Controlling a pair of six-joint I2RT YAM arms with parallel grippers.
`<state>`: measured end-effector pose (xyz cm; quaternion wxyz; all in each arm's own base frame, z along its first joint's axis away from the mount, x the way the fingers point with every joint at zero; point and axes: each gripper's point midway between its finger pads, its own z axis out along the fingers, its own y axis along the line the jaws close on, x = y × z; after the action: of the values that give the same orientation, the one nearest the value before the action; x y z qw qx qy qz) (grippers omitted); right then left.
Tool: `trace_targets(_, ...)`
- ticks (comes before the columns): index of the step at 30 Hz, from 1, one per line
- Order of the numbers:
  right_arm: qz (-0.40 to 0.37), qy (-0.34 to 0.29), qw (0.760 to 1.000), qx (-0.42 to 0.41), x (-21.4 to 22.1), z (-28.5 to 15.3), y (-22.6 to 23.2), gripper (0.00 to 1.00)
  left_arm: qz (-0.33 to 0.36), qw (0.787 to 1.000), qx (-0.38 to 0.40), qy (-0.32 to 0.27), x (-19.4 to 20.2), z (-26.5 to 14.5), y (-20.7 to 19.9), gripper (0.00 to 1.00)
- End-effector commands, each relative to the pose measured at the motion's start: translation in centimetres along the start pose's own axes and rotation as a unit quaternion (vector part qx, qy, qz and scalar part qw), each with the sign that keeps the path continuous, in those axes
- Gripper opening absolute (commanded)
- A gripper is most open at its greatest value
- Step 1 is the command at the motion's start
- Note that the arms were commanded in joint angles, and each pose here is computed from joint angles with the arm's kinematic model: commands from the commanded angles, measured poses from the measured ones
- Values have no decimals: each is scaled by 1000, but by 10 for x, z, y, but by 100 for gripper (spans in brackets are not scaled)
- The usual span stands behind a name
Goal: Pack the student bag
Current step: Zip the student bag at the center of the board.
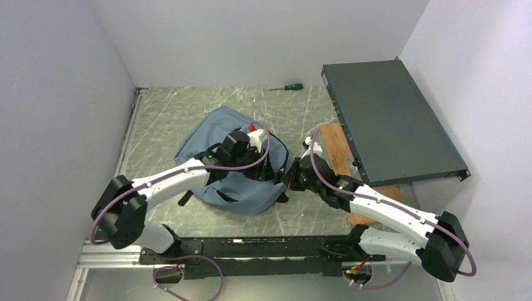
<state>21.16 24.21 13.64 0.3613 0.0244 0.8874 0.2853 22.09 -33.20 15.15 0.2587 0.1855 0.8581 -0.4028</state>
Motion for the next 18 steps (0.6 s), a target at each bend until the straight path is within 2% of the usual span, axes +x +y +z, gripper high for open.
trace_targets(1,2,-31,998,-55,-18,-7,26,0,9,999,33,-14,-17,8,-15,46)
trace_targets(14,2,-32,997,-67,-18,-9,30,0,-16,994,106,13,-6,34,-29,35)
trace_targets(16,2,-32,997,-65,-19,-10,30,0,-16,995,101,17,-6,36,-27,30)
trace_targets(18,2,-33,997,-63,-19,-10,29,0,-7,995,99,20,-6,37,-27,18)
